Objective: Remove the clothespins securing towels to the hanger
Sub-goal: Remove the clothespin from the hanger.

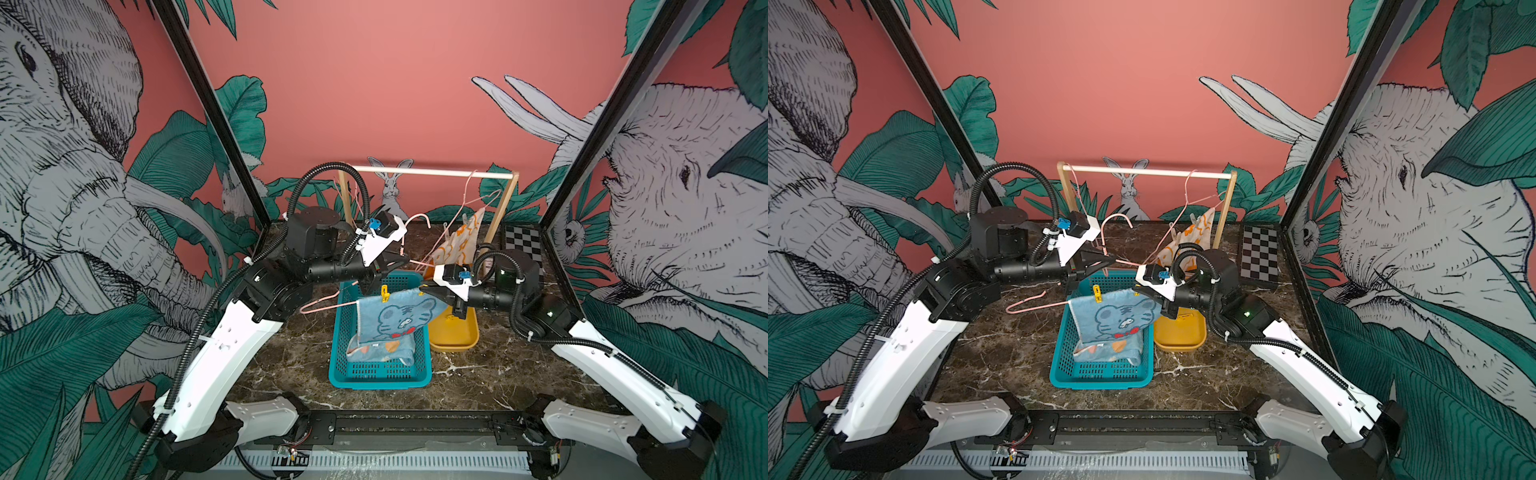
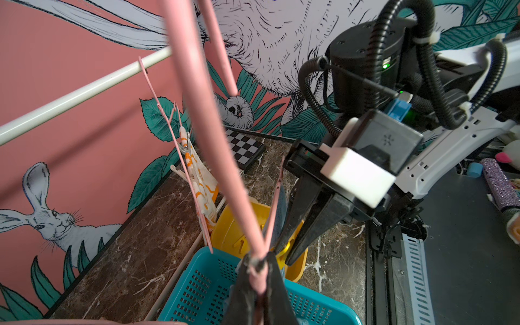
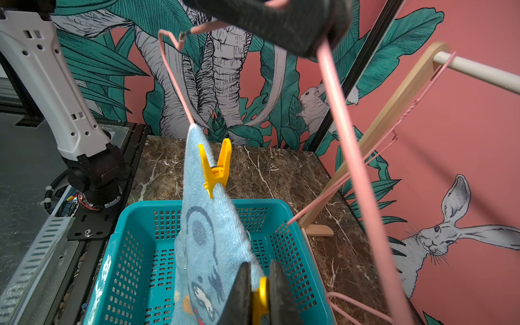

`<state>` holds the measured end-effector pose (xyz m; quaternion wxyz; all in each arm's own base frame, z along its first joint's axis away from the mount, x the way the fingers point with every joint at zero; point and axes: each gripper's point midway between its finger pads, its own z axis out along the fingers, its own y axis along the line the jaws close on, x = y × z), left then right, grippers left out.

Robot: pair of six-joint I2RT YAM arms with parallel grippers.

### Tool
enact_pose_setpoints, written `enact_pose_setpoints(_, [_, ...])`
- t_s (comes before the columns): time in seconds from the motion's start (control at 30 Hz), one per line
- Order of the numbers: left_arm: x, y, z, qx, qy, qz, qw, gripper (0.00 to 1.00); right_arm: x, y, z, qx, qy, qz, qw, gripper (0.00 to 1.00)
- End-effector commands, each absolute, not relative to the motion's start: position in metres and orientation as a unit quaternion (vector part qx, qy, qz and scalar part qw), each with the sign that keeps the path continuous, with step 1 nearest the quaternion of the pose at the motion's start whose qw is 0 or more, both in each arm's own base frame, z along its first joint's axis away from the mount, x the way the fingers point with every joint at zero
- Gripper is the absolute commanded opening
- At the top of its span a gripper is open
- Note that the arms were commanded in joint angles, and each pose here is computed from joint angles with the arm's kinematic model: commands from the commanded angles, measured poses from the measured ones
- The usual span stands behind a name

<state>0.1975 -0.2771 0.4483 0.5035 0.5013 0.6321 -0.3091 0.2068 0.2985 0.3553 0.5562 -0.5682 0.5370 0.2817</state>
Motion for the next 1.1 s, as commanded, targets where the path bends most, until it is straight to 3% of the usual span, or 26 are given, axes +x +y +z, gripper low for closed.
enact_pose_setpoints(0.0, [0.194,-0.276,0.467,0.503,0.610,-0.313,0.526,0.00,0.205,0.299,0.378,-0.563,0.515,0.278,0.584,0.08])
enact_pose_setpoints(1.07, [0.223,-0.270,0.459,0.463,0.649,-0.264,0.543,0.00,0.192,0.292,0.402,-0.534,0.499,0.312,0.607,0.09])
